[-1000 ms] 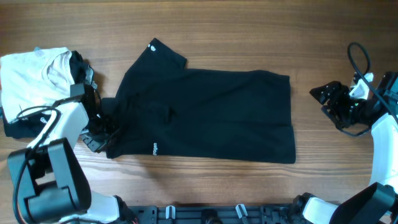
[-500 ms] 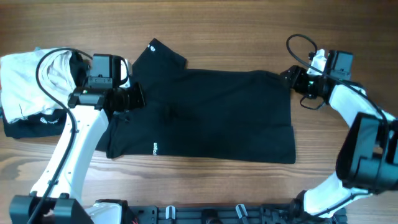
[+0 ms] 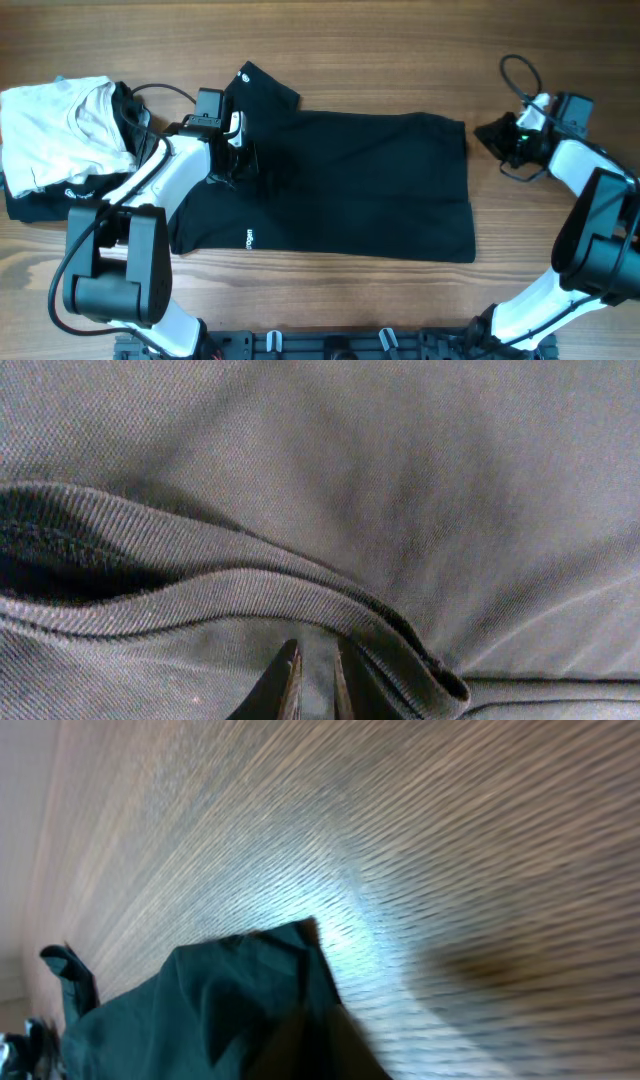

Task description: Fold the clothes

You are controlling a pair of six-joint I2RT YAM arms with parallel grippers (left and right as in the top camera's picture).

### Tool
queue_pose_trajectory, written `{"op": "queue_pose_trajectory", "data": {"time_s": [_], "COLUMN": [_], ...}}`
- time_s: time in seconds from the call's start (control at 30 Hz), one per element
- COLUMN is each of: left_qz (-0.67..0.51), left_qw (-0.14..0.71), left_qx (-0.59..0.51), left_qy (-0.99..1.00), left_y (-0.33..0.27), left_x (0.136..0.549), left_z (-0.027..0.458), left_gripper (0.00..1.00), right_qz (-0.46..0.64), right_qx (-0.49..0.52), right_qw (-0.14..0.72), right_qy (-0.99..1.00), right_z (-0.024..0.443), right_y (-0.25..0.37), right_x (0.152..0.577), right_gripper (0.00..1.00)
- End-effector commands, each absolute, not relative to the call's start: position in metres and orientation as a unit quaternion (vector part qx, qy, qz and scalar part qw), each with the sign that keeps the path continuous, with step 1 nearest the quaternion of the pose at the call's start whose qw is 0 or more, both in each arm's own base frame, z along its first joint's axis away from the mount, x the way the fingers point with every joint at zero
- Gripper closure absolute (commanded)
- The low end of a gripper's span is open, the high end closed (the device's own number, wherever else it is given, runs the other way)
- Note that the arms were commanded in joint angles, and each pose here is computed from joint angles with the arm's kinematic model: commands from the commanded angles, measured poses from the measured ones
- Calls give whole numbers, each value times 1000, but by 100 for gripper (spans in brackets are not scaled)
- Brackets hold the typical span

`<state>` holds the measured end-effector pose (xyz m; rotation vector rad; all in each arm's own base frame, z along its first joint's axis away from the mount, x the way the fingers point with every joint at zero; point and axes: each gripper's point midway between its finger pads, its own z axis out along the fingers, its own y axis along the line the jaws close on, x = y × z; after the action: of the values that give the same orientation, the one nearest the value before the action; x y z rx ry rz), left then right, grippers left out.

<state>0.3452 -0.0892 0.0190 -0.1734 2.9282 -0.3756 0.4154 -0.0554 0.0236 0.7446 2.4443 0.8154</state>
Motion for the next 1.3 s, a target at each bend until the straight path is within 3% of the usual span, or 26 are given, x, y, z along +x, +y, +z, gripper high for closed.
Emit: {"op": "queue_pose_trajectory", "data": {"time_s": [0.0,0.07,0.17,0.27,0.43,0.57,0.7,0.8,0.83,0.97,1.13,1.27], "left_qz": [-134,-134,-131,-131,-146,-158,-163,-163,-163,-163,-152,-152], "left_qw": [111,110,95,96,171,237,264,264,264,264,268,268], "left_qx": [-46,-46,-48,-44,-35,-27,-24,-24,-24,-24,-14,-14], "left_qy": [984,984,986,986,974,958,950,950,950,950,951,951], "left_y": [-94,-93,-92,-91,-92,-92,-91,-91,-91,-91,-89,-89], "left_x": [356,356,347,340,347,347,345,345,345,345,346,346], "left_z": [23,23,24,38,90,137,156,157,156,156,156,156], "left_gripper": [87,87,89,88,86,75,68,67,66,65,62,62], "right_qz": [314,291,137,115,153,197,229,245,255,271,252,210], "right_qx": [185,166,215,213,200,162,142,140,137,132,109,153], "right_qw": [249,258,272,311,292,263,262,255,255,292,382,358], "right_qy": [898,906,928,919,922,930,927,925,923,908,882,897], "right_z": [35,33,14,23,6,-14,-10,-9,-6,36,133,131], "right_y": [-32,-23,-52,-61,-45,-24,-12,-7,-3,-2,-9,-22], "right_x": [421,428,437,452,451,444,444,441,441,448,447,430], "right_gripper": [50,48,35,31,39,47,67,93,96,96,96,96]}}
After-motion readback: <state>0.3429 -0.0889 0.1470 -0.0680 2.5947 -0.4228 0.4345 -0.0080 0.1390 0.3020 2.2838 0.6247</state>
